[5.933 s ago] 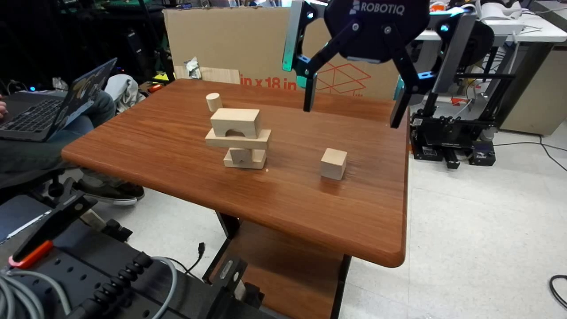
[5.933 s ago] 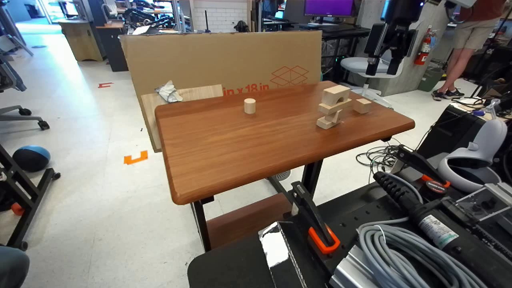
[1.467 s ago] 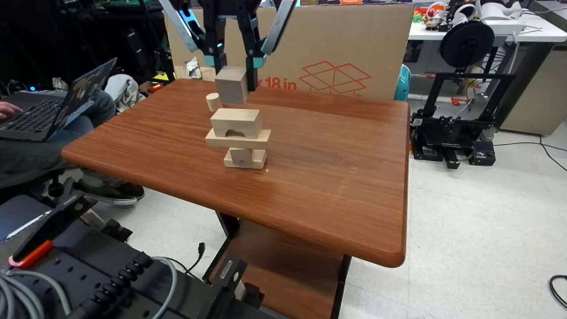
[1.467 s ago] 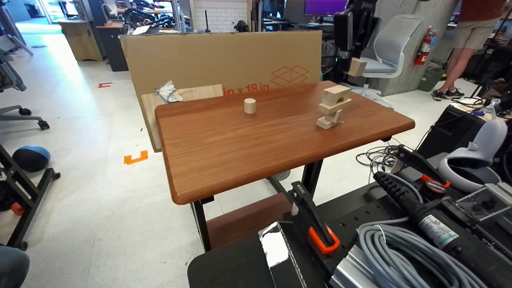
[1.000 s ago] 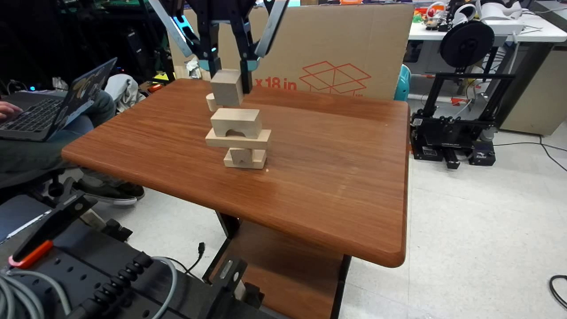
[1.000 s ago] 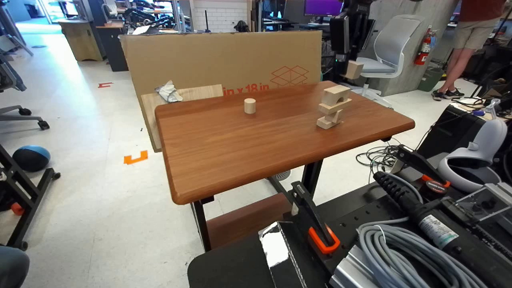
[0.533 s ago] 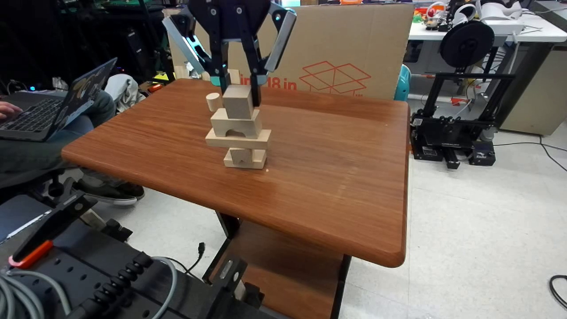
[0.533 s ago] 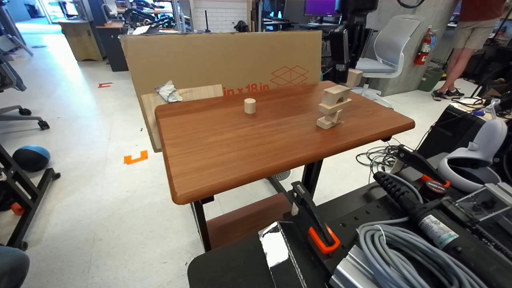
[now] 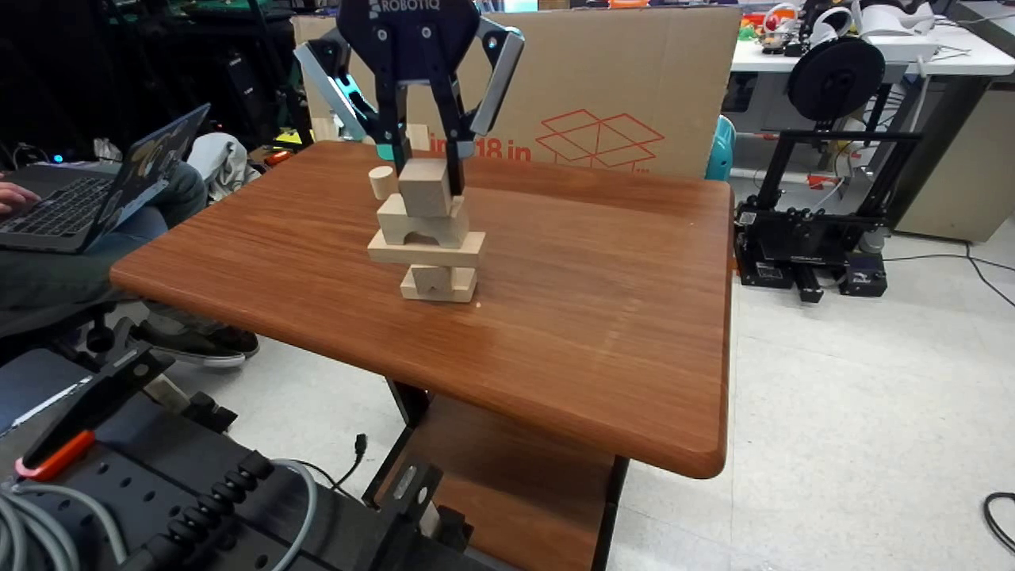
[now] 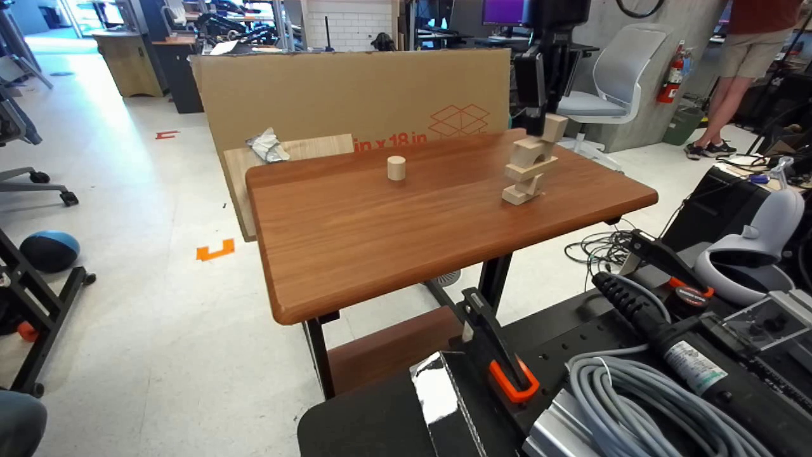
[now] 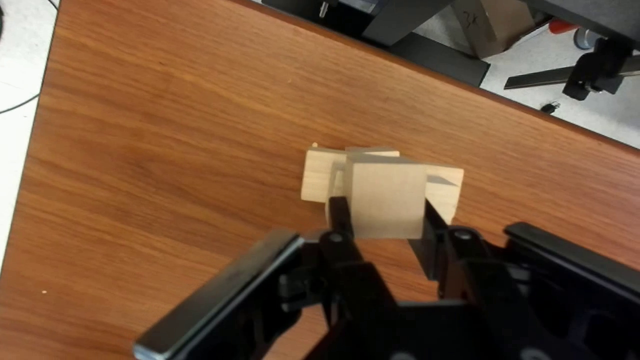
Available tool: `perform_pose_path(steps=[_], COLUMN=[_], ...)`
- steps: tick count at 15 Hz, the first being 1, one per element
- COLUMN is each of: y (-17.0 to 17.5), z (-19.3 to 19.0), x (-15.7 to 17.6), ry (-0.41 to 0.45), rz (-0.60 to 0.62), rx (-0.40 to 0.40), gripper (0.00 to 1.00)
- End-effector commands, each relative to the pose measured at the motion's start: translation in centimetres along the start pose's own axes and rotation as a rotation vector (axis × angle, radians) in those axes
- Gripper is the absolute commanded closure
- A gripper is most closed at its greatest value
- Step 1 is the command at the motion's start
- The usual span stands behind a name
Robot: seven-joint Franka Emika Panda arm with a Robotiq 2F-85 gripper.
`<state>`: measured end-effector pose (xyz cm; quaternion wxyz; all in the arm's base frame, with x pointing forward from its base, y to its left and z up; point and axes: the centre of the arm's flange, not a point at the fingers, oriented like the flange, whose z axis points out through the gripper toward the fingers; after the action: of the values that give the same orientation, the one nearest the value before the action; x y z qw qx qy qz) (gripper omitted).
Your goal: Stack the wooden blocks on the table
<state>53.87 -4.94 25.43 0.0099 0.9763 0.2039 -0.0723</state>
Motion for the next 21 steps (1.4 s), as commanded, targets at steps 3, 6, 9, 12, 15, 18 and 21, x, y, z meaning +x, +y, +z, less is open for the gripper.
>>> perform_pose_path(steps=[3, 6, 9, 12, 15, 18, 21], y=[-0.5, -0.9, -1.2, -1.6, -1.6, -1.2, -0.6], z=[-0.1, 0.0, 0.0, 0.1, -0.2, -0.9, -2.7], x=[0.9, 0.9, 1.1, 1.3, 1.3, 0.4, -1.1], ry=[0.000, -0.004, -0.003, -0.004, -0.001, -0.006, -0.011], rz=[-0.017, -0.023, -0.031, -0.037, -0.040, -0.039, -0.018], rx=[-0.017, -0.018, -0.017, -0.021, -0.030, -0.023, -0.012], gripper=[0.92, 0.92, 0.92, 0.40, 0.19, 0.01, 0.00])
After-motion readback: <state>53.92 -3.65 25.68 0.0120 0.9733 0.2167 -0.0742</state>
